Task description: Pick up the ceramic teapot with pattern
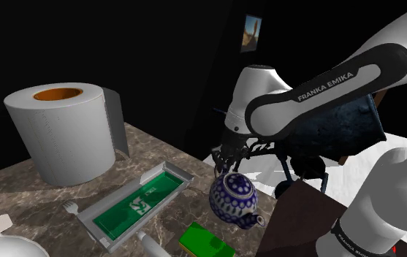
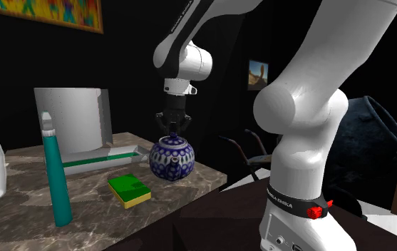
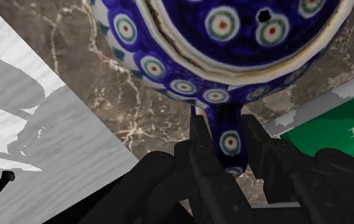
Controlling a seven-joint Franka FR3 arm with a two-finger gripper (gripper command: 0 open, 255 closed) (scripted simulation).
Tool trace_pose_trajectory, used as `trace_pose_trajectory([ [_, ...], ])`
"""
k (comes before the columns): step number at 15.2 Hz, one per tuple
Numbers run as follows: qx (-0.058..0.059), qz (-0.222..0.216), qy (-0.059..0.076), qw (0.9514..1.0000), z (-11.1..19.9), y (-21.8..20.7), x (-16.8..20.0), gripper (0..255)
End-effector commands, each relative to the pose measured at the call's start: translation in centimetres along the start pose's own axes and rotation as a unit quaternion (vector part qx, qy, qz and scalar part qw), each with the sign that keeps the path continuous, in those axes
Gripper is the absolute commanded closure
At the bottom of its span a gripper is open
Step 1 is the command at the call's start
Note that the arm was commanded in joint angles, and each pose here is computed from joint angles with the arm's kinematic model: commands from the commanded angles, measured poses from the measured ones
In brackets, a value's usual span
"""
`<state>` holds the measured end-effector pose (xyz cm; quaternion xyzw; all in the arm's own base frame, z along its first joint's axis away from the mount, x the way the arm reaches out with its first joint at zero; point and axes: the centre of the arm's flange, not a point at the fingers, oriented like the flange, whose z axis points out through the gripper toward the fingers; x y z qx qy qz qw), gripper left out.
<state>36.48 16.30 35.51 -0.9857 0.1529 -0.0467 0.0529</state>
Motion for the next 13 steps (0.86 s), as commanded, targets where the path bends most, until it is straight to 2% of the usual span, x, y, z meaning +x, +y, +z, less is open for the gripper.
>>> trace_pose_trajectory([
  [1,0.000,0.000,0.000,1.0000,-1.0,-0.1,0.0,255],
  [11,0.000,0.000,0.000,1.0000,-6.2,-0.8,0.4,255],
  [13,0.000,0.000,0.000,1.0000,-6.3,-0.8,0.4,255],
])
